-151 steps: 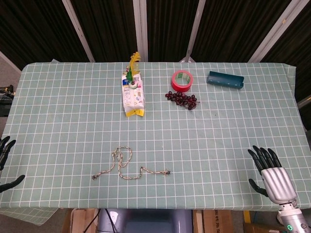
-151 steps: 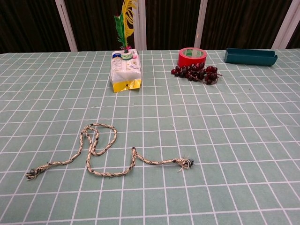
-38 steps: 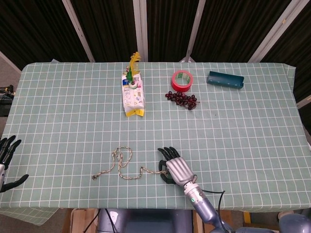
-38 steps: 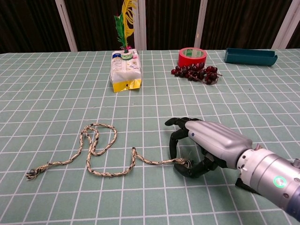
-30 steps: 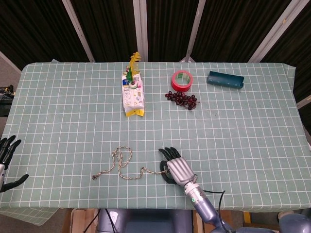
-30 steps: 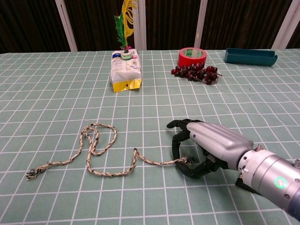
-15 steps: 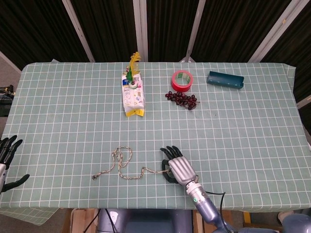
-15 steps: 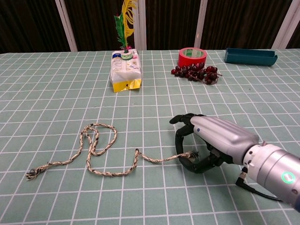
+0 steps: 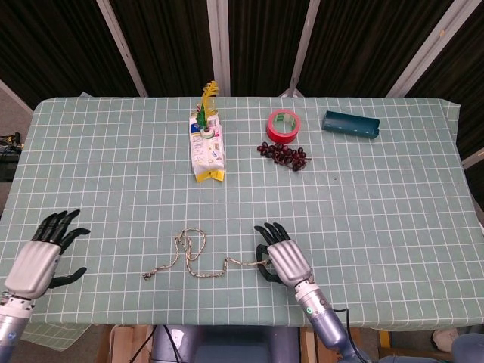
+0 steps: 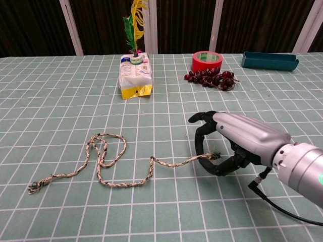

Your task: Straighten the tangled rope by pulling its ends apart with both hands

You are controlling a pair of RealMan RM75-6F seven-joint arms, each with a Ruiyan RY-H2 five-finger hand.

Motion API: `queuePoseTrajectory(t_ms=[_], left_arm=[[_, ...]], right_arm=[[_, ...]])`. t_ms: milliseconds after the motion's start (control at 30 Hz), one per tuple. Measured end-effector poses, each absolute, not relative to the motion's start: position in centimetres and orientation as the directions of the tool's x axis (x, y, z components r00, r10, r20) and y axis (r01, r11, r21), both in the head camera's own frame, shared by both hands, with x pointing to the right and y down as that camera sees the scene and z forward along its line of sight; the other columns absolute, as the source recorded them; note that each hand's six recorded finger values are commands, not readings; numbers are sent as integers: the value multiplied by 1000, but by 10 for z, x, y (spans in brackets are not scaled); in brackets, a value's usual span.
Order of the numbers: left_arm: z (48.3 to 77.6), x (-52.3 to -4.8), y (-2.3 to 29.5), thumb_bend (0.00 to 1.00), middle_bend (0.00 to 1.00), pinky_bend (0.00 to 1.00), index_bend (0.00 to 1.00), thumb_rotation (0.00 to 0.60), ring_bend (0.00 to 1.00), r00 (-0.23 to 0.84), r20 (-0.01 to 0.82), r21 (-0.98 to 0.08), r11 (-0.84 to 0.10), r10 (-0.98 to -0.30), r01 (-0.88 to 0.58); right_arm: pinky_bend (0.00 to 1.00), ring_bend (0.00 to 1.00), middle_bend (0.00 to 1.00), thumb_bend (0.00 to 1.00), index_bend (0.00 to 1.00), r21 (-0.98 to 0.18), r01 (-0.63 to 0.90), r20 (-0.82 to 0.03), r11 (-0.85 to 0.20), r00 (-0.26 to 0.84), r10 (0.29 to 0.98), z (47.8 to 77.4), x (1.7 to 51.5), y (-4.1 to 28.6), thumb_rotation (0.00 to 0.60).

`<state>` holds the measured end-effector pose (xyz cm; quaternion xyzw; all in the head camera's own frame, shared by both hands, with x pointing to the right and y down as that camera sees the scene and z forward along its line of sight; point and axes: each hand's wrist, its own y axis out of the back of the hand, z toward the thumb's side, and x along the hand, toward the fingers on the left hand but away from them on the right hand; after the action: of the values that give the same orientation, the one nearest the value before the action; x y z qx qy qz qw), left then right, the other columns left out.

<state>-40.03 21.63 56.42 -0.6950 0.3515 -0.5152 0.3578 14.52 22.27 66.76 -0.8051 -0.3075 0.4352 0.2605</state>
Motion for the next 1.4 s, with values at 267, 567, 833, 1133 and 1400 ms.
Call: queuePoseTrajectory(t_ms=[267, 567, 833, 1133, 1400], left_arm=[[601, -358, 220, 293, 71, 0, 359, 600, 0, 218, 562, -793, -595, -798, -134], [627, -324, 232, 261, 69, 0, 359, 600, 0, 212, 609, -749, -642, -764, -160], [642, -301, 243, 261, 72, 0, 360, 600, 0, 219, 617, -733, -654, -756, -190], [655, -282, 246, 273, 86, 0, 370, 600, 0, 222, 621, -732, -658, -751, -179], [665, -272, 248, 300, 89, 0, 382, 600, 0, 217, 630, -726, -664, -746, -178]], right_arm=[[0, 0, 138, 488, 632, -691, 268, -539, -672, 429, 725, 662, 147, 222, 600], [0, 0, 138, 489, 634, -692, 268, -541, -670, 422, 727, 660, 150, 221, 600], [0, 0, 138, 489, 638, -692, 264, -546, -672, 418, 726, 660, 152, 223, 600], [0, 0, 141, 489, 642, -696, 269, -545, -666, 407, 733, 658, 156, 220, 600], [0, 0, 141, 489, 643, -698, 267, -546, -665, 402, 735, 658, 159, 218, 600]])
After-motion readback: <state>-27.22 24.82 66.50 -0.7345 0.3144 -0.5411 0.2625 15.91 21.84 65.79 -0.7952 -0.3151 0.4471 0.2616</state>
